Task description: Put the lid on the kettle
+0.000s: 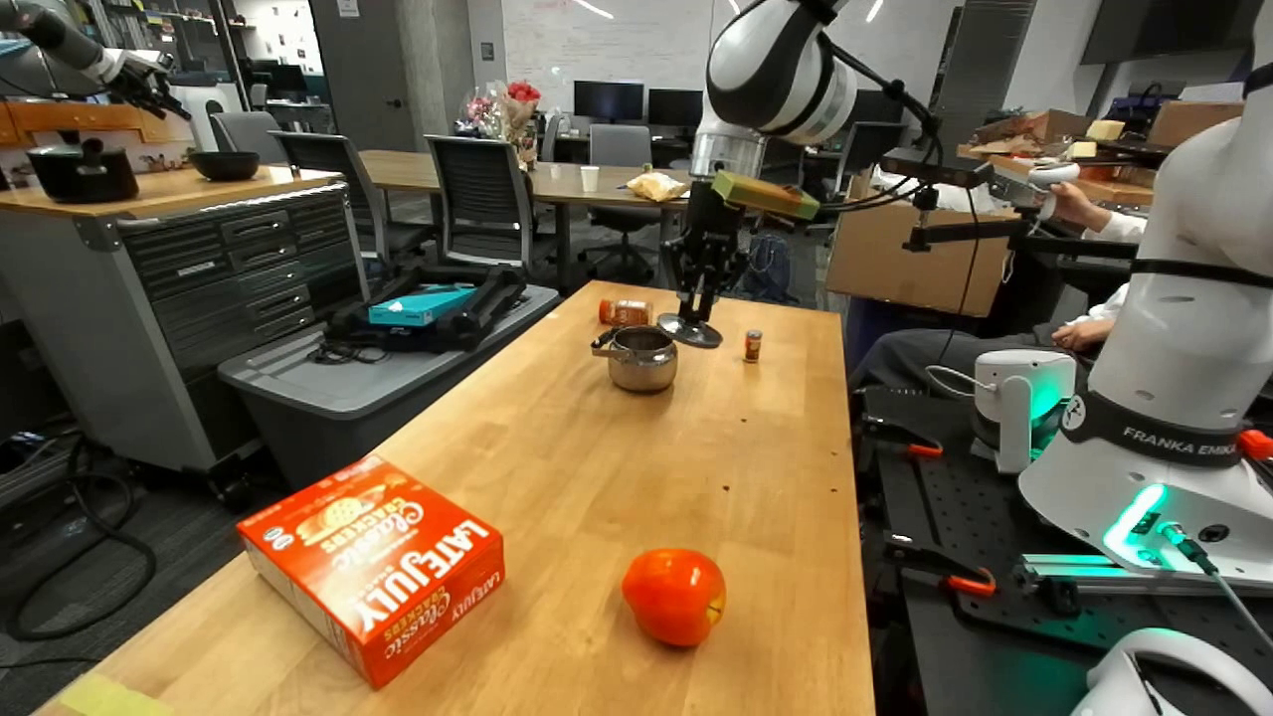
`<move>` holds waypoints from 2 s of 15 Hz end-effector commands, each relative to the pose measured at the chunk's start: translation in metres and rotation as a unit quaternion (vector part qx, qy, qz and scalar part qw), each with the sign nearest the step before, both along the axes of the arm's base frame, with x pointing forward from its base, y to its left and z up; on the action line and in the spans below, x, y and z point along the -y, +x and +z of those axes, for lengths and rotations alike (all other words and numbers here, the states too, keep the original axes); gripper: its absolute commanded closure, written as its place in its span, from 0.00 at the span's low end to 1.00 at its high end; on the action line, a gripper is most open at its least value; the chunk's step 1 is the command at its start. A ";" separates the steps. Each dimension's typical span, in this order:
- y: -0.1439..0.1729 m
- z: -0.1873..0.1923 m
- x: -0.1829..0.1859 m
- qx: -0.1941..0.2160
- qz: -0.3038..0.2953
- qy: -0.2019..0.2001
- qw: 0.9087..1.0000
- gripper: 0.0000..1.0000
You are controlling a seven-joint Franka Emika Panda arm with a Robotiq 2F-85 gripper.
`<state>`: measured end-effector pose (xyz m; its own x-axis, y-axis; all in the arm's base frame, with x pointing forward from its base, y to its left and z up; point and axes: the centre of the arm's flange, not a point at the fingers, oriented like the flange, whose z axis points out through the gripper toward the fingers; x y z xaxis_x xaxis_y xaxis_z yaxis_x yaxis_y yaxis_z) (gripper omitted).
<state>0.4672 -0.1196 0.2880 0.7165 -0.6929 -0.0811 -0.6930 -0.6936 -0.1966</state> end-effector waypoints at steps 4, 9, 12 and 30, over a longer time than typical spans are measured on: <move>0.025 0.061 -0.003 0.045 -0.017 0.026 0.999 0.93; 0.057 0.076 0.003 0.044 -0.043 0.020 0.998 0.93; 0.074 0.079 0.007 0.023 -0.060 0.018 0.998 0.93; 0.132 0.026 0.060 -0.072 -0.156 0.011 0.985 0.93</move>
